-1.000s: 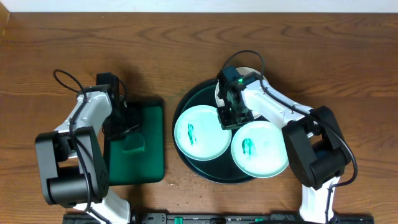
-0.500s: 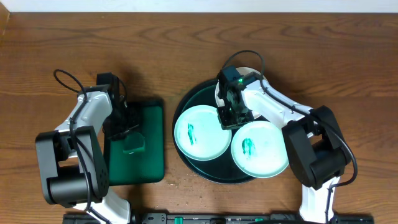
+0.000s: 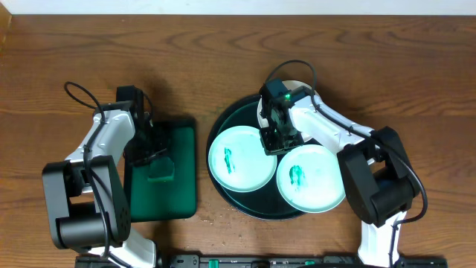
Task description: Clean dirty plates on tray and stack at the side
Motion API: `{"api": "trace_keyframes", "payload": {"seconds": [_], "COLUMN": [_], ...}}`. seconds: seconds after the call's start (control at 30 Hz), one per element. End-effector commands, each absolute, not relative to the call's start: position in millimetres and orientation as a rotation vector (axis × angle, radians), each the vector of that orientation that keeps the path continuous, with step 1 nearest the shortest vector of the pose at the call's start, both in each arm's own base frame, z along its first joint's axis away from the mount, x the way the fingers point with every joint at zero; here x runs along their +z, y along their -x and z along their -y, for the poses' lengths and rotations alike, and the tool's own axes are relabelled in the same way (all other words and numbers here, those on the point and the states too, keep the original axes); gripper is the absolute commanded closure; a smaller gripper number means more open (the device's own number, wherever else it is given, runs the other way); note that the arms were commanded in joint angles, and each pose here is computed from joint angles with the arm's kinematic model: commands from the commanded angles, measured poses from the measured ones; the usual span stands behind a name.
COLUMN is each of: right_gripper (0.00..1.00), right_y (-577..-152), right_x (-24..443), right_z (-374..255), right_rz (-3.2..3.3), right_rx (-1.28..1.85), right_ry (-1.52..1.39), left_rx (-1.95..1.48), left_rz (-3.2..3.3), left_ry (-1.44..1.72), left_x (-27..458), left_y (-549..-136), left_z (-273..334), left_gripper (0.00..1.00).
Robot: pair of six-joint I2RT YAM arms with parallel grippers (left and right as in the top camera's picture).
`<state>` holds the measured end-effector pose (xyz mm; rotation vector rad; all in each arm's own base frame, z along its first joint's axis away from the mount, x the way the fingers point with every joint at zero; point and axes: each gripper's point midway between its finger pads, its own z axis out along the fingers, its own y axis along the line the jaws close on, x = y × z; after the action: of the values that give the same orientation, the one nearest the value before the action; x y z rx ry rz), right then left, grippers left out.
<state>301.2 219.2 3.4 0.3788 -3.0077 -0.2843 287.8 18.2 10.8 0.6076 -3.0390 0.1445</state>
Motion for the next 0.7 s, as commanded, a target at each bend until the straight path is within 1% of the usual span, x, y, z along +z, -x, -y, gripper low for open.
{"api": "trace_keyframes", "payload": {"seconds": [0.0,0.03,0.23,0.27,0.3,0.53,0.67], "right_gripper": [0.99,0.99,0.99,0.99,0.99,0.99,0.99], "right_y": [-292.0,-292.1,-292.1,-292.1,-292.1,-292.1,-292.1], "right_x": [-2.5,-2.5,-2.6,-2.6,-2.6,-2.6,-2.6], "right_z": [-227.0,-227.1,-227.0,-227.0,-227.0,-227.0,-227.0], "right_rz": [2.971,2.971,2.971,2.971,2.971,2.971,2.971], "right_rx": [-0.306,-0.306,-0.306,-0.306,-0.306,-0.306,-0.306], "right_ry": [-0.412,-0.412,-0.412,-0.412,-0.412,-0.412,-0.412], "left_rx": [0.146,0.146,0.143,0.139,0.139,0.141,0.149], "left_rz": [3.061,3.061,3.061,3.062,3.062,3.067,3.117], "left_ry": [-0.598,-0.598,-0.598,-0.598,-0.598,-0.599,-0.58], "left_x": [17.1,17.1,17.1,17.1,17.1,18.6,31.3], "left_y": [-290.2,-290.2,-290.3,-290.2,-290.2,-290.9,-295.2], "left_z": [-17.1,-17.1,-17.4,-17.8,-17.8,-17.7,-13.8], "left_gripper": [0.5,0.53,0.79,0.86,0.92,0.93,0.93]}}
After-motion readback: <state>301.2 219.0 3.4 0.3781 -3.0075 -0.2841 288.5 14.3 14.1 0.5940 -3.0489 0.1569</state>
